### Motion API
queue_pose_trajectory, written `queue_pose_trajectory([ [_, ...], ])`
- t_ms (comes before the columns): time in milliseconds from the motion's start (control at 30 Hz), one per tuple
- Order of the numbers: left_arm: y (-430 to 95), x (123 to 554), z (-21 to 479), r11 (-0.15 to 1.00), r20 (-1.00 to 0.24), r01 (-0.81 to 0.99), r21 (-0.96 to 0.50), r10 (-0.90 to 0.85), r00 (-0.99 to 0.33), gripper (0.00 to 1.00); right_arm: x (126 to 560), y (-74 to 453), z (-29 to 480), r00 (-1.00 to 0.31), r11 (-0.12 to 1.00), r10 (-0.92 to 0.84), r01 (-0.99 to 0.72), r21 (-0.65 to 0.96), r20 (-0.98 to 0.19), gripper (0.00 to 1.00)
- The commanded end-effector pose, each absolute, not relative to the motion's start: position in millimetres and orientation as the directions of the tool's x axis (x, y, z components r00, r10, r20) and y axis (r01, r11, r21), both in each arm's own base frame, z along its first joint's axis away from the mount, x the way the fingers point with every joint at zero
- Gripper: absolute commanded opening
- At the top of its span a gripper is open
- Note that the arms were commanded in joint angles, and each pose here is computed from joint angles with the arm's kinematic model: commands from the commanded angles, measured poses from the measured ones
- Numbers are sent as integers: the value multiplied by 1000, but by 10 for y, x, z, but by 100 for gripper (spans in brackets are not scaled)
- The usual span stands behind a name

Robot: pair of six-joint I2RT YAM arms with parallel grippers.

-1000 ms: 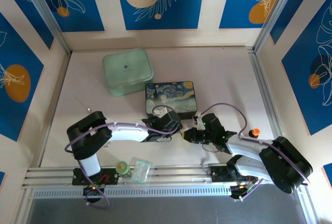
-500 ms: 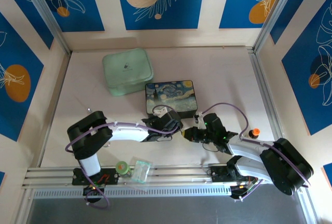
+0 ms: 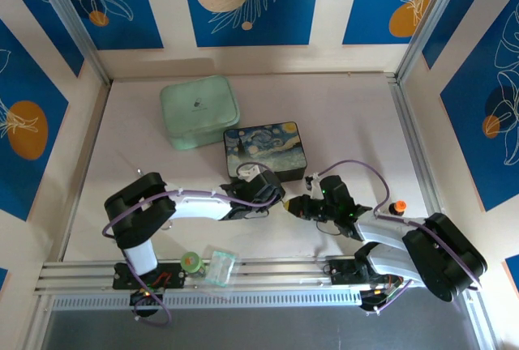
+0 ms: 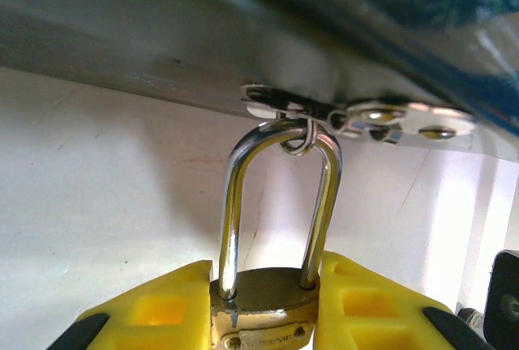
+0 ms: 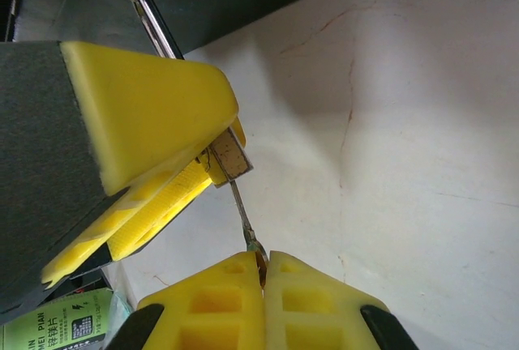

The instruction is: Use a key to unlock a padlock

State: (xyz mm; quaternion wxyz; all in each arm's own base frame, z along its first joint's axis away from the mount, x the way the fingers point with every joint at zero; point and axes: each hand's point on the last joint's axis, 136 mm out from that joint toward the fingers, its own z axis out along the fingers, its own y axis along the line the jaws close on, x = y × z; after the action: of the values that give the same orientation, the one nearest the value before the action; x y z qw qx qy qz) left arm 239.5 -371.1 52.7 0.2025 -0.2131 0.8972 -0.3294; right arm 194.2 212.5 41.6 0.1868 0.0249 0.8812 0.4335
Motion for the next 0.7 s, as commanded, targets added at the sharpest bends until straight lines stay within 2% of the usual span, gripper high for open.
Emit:
queue_pose_trajectory([
  [0, -3859, 2325, 607, 656, -165, -247, -713, -500, -850, 11, 2053, 2234, 692, -903, 548, 218, -200, 812, -370, 1],
  [200, -3866, 2338, 582, 655, -167, -250, -713, -505, -847, 11, 2032, 2279, 784, -914, 492, 216, -201, 847, -343, 0],
  [467, -3904, 2346, 684, 622, -148, -250, -742, -516, -844, 11, 2082, 2158, 587, -915, 554, 222, -167, 815, -338, 0],
  [667, -3989, 2323, 754, 601, -125, -237, -763, -498, -858, 11, 2135, 2198, 580, -919, 527, 224, -166, 834, -324, 0],
])
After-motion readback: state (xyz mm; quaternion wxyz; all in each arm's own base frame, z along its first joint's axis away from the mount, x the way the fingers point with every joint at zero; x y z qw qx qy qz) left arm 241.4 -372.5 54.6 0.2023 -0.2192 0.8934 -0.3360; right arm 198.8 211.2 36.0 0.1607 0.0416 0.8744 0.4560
